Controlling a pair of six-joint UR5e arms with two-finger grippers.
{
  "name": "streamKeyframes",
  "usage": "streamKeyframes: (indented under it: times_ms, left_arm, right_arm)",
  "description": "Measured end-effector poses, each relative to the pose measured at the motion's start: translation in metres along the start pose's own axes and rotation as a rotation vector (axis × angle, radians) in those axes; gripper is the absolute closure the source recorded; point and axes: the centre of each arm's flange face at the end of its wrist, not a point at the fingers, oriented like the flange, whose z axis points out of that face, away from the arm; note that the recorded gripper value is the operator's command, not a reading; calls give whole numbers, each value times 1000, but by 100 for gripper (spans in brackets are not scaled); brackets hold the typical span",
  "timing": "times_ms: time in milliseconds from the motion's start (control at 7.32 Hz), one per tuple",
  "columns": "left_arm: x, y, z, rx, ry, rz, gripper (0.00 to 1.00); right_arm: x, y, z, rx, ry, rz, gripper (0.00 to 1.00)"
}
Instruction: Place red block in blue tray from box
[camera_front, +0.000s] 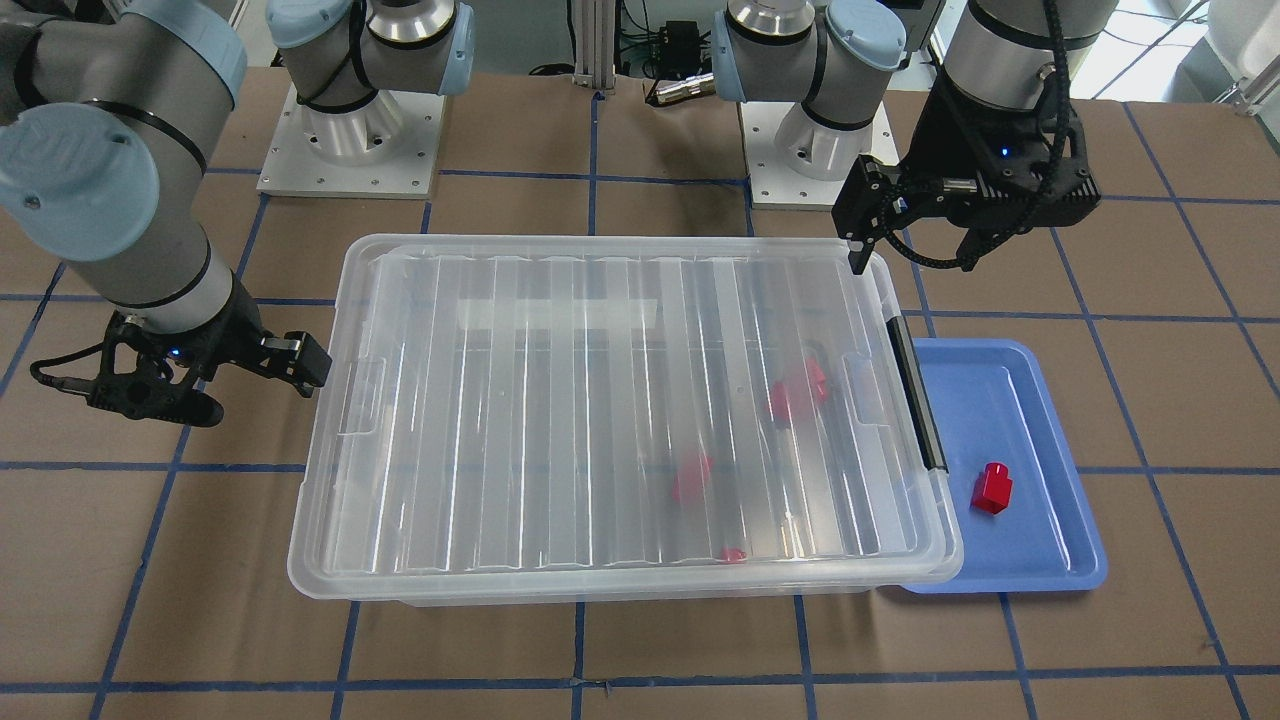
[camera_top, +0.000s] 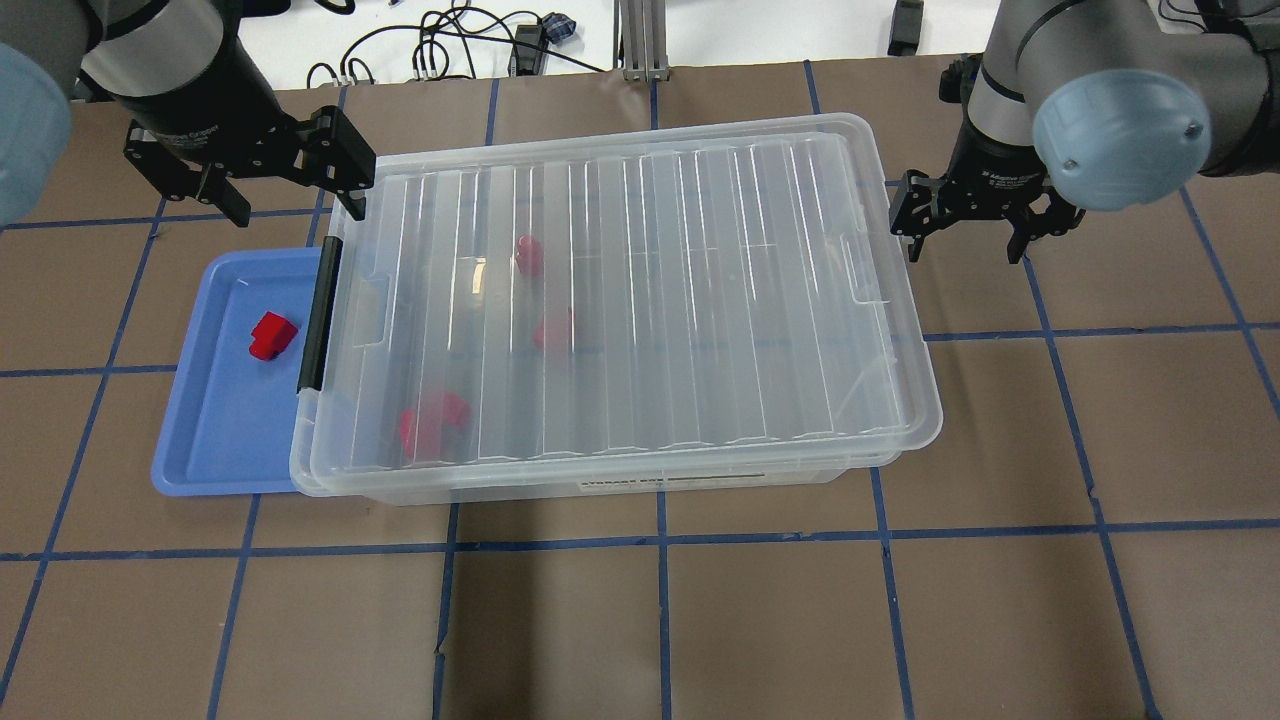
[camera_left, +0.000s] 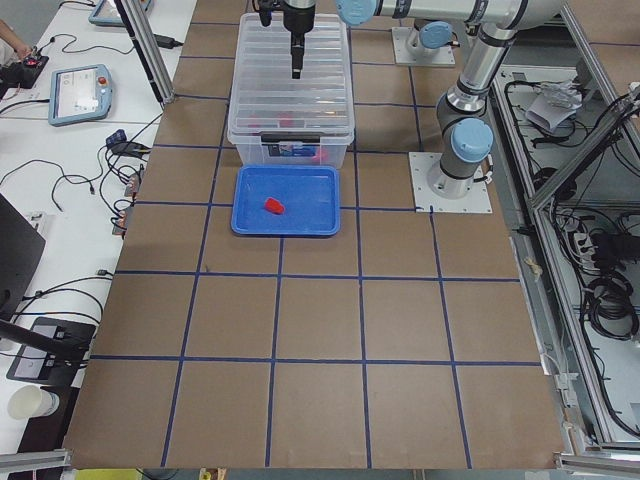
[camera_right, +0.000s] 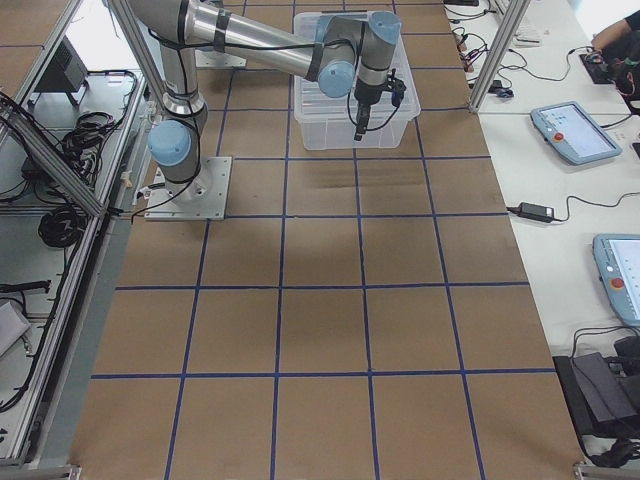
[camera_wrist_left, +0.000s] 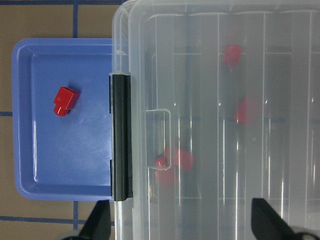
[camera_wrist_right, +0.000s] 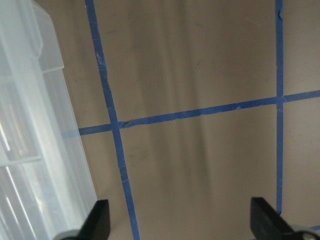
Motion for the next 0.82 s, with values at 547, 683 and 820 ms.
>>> streamKeyframes:
  times_ms: [547,683,820]
  left_arm:
    - [0,0,1,-2,-3,1,0]
    - [0,0,1,-2,-4,1,0]
    - [0,0,1,0,-6,2,0]
  right_arm:
    - [4,72,-77,14,-76,3,0]
    - [1,83,-81,-3,-93,7,0]
    - [-3,91,-83,-12,-98,14,0]
